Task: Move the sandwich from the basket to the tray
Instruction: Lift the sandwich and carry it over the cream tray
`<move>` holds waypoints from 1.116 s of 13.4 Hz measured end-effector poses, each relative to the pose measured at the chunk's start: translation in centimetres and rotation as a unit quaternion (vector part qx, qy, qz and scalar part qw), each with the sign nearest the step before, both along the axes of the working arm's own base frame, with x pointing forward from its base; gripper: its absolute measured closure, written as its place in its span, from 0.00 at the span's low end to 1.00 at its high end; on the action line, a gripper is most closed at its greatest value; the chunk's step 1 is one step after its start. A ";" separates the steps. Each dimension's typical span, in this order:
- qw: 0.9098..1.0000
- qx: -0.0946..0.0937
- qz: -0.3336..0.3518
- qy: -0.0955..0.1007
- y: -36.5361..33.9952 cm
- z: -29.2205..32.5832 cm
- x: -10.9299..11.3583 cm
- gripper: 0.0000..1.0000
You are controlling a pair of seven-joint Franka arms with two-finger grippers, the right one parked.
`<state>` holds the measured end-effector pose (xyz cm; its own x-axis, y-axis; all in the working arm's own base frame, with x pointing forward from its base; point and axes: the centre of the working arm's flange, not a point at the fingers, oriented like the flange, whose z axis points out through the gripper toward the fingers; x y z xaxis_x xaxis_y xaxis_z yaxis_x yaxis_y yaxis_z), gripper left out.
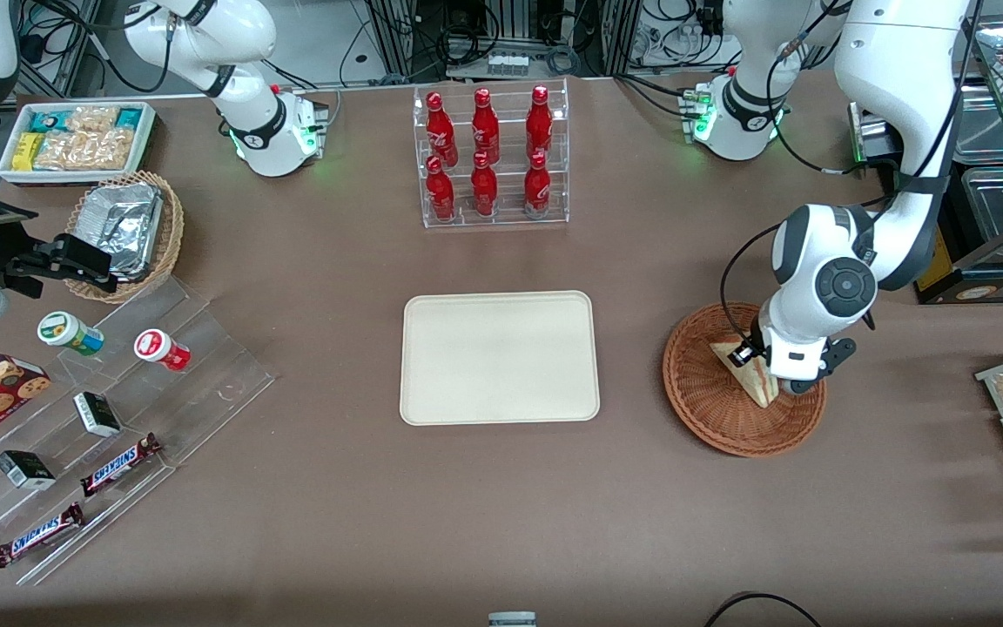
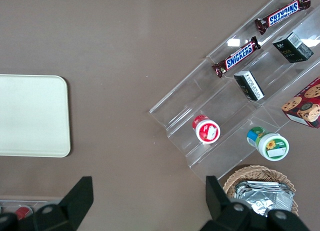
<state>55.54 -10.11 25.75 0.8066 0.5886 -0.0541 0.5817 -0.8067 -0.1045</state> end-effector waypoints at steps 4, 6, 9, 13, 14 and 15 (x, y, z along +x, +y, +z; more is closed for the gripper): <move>1.000 0.003 -0.001 0.010 -0.2 2.4 1.1 0.80; 1.000 0.005 -0.009 0.019 -1.2 6.3 2.8 0.80; 1.000 0.004 -0.027 0.012 -4.0 12.8 4.7 0.82; 0.998 -0.022 -0.054 -0.010 -10.5 16.4 4.5 0.85; 0.998 -0.026 -0.063 -0.013 -12.8 16.7 4.0 0.85; 0.997 -0.028 -0.076 -0.014 -15.1 16.7 3.4 0.85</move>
